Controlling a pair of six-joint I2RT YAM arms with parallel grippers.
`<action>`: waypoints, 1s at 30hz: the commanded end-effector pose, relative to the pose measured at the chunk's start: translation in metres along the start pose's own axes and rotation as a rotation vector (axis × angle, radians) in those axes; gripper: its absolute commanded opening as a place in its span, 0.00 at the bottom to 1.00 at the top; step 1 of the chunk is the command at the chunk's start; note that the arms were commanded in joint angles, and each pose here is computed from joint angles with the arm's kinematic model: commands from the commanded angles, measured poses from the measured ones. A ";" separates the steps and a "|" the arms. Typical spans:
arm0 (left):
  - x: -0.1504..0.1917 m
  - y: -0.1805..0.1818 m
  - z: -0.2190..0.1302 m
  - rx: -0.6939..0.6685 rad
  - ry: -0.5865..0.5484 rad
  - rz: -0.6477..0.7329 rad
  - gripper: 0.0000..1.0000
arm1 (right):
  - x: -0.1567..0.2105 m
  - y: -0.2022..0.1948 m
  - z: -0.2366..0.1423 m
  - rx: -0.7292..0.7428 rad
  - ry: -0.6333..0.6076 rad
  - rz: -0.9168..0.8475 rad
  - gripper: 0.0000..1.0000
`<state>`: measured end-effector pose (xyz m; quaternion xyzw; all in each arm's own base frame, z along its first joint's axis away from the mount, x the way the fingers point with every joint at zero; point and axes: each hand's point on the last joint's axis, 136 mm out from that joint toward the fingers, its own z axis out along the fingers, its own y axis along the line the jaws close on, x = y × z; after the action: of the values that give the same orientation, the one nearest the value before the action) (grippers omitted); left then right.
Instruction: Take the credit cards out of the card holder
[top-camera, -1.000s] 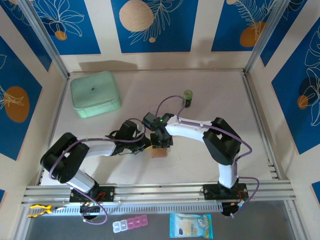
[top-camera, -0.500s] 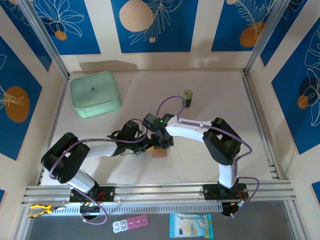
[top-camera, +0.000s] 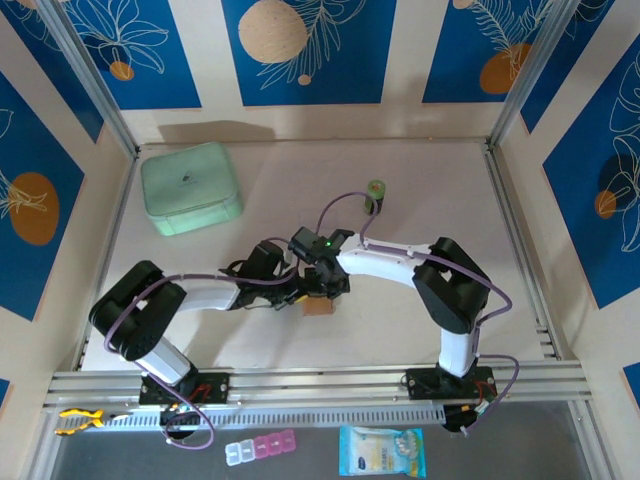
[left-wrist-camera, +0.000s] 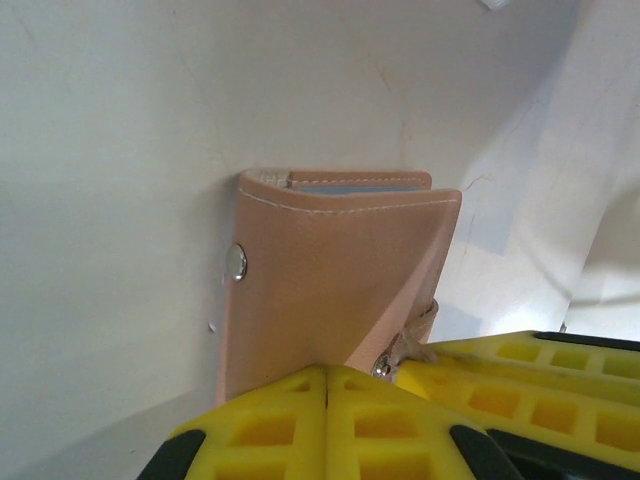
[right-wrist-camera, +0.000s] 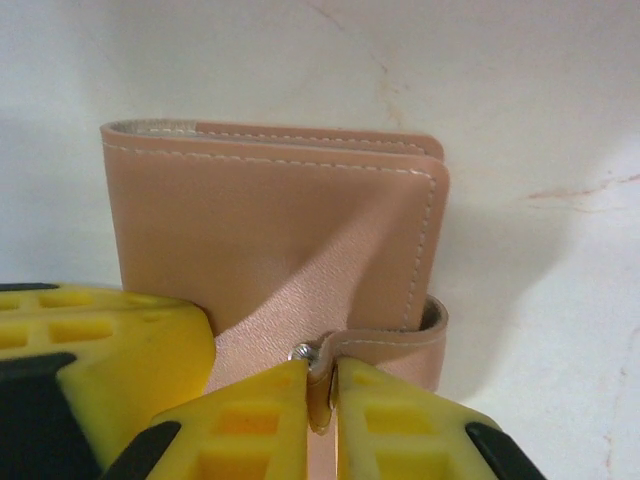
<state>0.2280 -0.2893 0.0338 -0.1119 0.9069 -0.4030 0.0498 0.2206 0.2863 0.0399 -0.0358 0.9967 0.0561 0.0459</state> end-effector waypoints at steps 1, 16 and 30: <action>0.015 0.023 0.005 -0.091 0.053 -0.017 0.00 | 0.004 -0.016 -0.012 0.016 0.003 0.025 0.16; 0.005 -0.011 -0.008 -0.034 0.016 0.034 0.05 | 0.002 -0.034 -0.008 -0.074 0.016 0.074 0.23; -0.007 -0.021 -0.035 -0.053 -0.053 0.091 0.07 | -0.004 -0.024 0.007 -0.168 0.035 0.086 0.22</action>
<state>0.2276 -0.2824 0.0632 -0.0921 0.9158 -0.3846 0.0698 0.2308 0.2609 0.0356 0.0078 0.9911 0.1278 0.0355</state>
